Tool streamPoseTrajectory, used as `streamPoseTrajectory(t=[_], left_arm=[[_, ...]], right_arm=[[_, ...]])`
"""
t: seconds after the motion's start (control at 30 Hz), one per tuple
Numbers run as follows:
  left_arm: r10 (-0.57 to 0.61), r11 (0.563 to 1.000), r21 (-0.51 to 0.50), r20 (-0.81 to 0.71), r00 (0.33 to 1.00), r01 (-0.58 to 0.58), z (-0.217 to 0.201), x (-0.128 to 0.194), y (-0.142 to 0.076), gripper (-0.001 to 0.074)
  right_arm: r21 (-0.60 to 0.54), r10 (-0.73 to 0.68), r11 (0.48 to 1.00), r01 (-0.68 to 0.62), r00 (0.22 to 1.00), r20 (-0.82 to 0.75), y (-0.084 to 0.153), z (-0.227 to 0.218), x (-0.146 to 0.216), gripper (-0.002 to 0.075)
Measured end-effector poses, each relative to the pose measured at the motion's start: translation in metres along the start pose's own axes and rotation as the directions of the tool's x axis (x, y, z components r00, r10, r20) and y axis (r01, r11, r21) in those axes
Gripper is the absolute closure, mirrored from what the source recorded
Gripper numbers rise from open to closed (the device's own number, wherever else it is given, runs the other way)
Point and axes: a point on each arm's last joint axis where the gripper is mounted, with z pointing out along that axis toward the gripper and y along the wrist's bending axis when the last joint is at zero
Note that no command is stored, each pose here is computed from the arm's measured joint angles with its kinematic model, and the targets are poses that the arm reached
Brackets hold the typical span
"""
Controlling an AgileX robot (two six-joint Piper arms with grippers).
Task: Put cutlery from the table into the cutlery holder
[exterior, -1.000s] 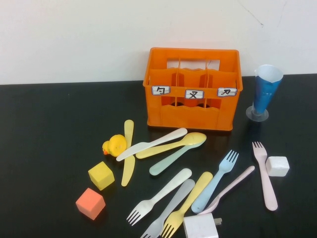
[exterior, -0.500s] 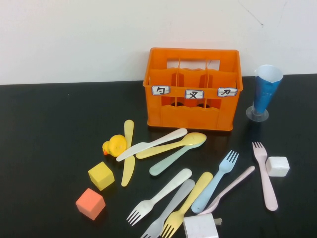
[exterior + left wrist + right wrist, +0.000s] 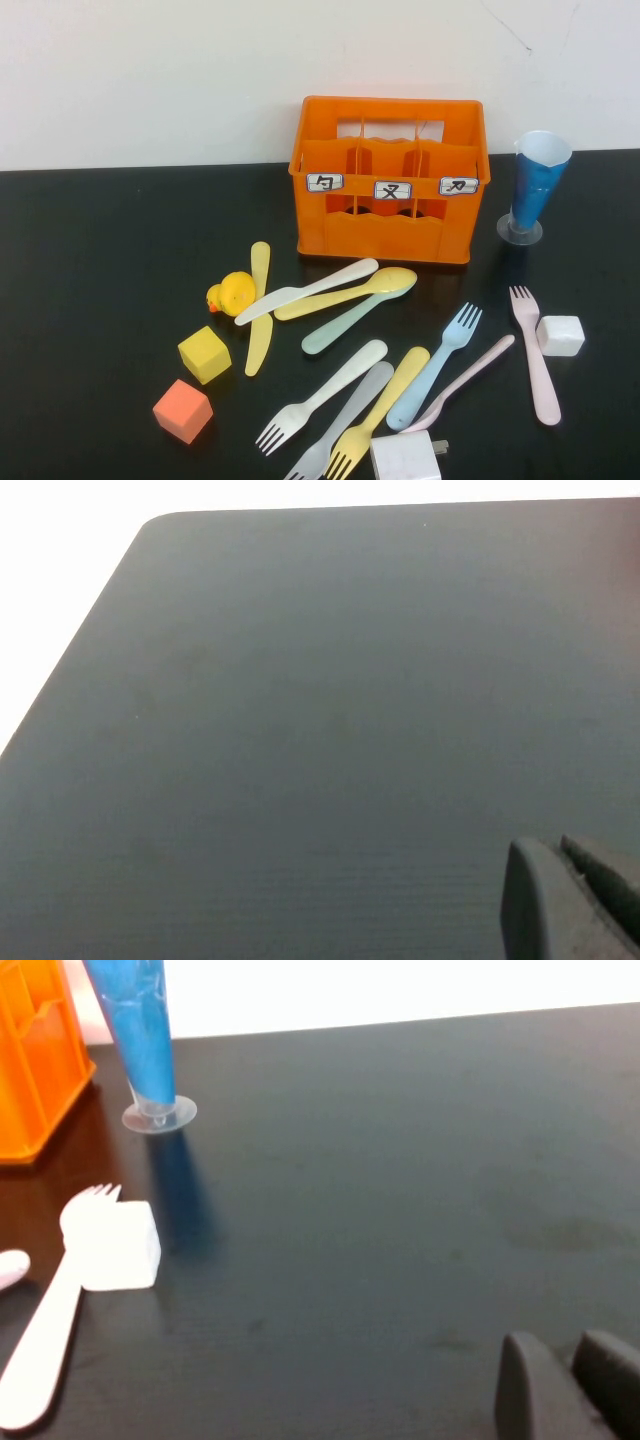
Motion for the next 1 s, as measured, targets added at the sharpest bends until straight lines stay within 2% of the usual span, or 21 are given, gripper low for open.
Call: streamPoseTrajectory(t=[0.33, 0.67, 0.77, 0.87, 1.0], left_arm=[[0.000, 1.000, 0.000, 0.006, 1.000, 0.000, 0.000, -0.001, 0.000, 0.0736], [0.000, 1.000, 0.002, 0.058, 0.998, 0.000, 0.001, -0.004, 0.000, 0.0736], [0.001, 1.000, 0.005, 0.153, 0.988, -0.002, 0.000, -0.013, 0.000, 0.0736], [0.000, 1.000, 0.011, 0.324, 0.946, -0.004, -0.004, -0.028, -0.001, 0.0736], [-0.005, 1.000, 0.020, 0.568, 0.823, -0.008, -0.015, -0.050, -0.002, 0.0736]], right_arm=[[-0.001, 0.000, 1.000, 0.000, 1.000, 0.027, 0.000, 0.000, -0.002, 0.0643], [-0.005, 0.000, 1.000, 0.000, 0.988, 0.157, 0.000, -0.001, -0.014, 0.0643], [-0.009, 0.001, 1.000, 0.001, 0.970, 0.244, 0.001, -0.003, -0.022, 0.0643], [-0.012, 0.002, 1.000, 0.002, 0.935, 0.354, 0.001, -0.006, -0.032, 0.0643], [-0.018, 0.005, 1.000, 0.005, 0.865, 0.501, 0.002, -0.012, -0.046, 0.0643]])
